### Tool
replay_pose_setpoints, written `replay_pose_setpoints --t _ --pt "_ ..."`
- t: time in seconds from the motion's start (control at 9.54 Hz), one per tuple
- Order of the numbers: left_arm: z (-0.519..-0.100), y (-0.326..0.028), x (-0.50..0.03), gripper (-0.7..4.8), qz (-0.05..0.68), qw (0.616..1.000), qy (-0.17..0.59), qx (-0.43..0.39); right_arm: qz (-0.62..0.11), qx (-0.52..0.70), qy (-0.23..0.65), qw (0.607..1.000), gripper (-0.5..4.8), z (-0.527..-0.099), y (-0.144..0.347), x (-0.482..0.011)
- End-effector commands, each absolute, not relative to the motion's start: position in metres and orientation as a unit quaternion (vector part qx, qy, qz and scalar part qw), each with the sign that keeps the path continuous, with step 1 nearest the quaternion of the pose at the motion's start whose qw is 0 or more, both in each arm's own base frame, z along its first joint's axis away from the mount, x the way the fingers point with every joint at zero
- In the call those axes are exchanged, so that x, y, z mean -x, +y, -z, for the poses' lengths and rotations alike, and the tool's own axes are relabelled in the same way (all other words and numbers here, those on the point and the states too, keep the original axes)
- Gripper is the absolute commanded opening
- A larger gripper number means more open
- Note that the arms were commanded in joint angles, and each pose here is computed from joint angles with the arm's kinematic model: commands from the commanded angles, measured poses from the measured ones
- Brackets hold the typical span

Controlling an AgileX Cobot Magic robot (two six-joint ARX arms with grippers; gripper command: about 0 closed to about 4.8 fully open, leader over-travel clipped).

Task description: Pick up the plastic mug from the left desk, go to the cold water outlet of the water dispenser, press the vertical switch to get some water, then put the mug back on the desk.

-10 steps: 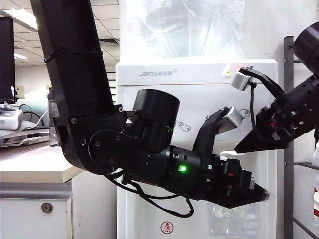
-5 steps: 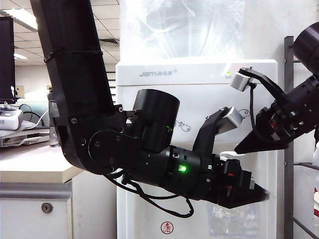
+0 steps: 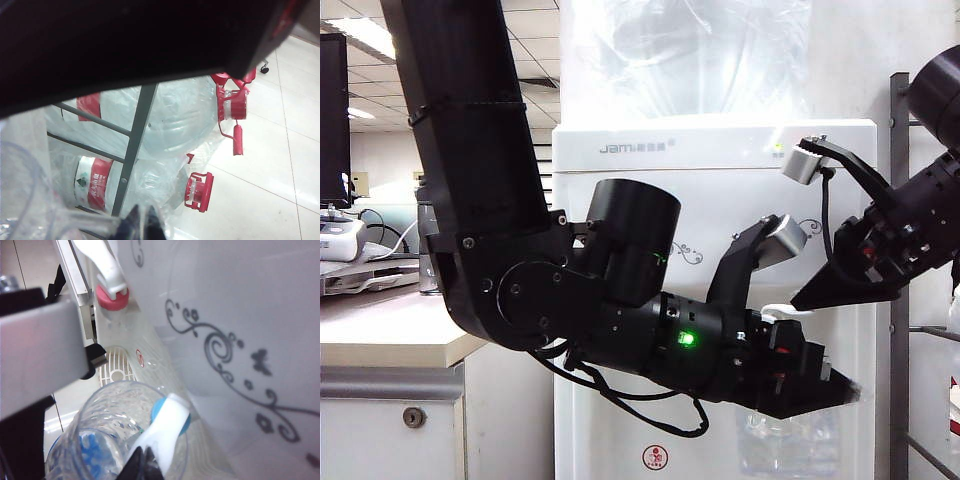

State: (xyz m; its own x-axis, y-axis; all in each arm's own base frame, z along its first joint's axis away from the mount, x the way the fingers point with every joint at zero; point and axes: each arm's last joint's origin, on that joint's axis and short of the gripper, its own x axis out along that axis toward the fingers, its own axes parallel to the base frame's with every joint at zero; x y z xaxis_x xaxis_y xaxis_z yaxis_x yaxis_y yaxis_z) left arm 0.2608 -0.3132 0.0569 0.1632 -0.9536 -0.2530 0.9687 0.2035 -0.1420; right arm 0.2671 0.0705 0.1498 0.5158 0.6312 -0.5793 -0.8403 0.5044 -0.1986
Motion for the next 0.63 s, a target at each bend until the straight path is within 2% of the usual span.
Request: replay_pose_setpoints --t 0.1,0.63 --pt "-0.0665 -0.3173 -0.2597 -0.06 0.646 0.756 0.105 -0.026 -0.435 0.232 0.249 0.833 -0.01 -0.1439 0.0698 -0.2648" --pt "-0.0665 -0.3173 -0.2597 -0.06 0.646 0.756 0.105 -0.026 -0.437 0.23 0.259 0.831 -0.01 -0.1393 0.0699 -0.2653"
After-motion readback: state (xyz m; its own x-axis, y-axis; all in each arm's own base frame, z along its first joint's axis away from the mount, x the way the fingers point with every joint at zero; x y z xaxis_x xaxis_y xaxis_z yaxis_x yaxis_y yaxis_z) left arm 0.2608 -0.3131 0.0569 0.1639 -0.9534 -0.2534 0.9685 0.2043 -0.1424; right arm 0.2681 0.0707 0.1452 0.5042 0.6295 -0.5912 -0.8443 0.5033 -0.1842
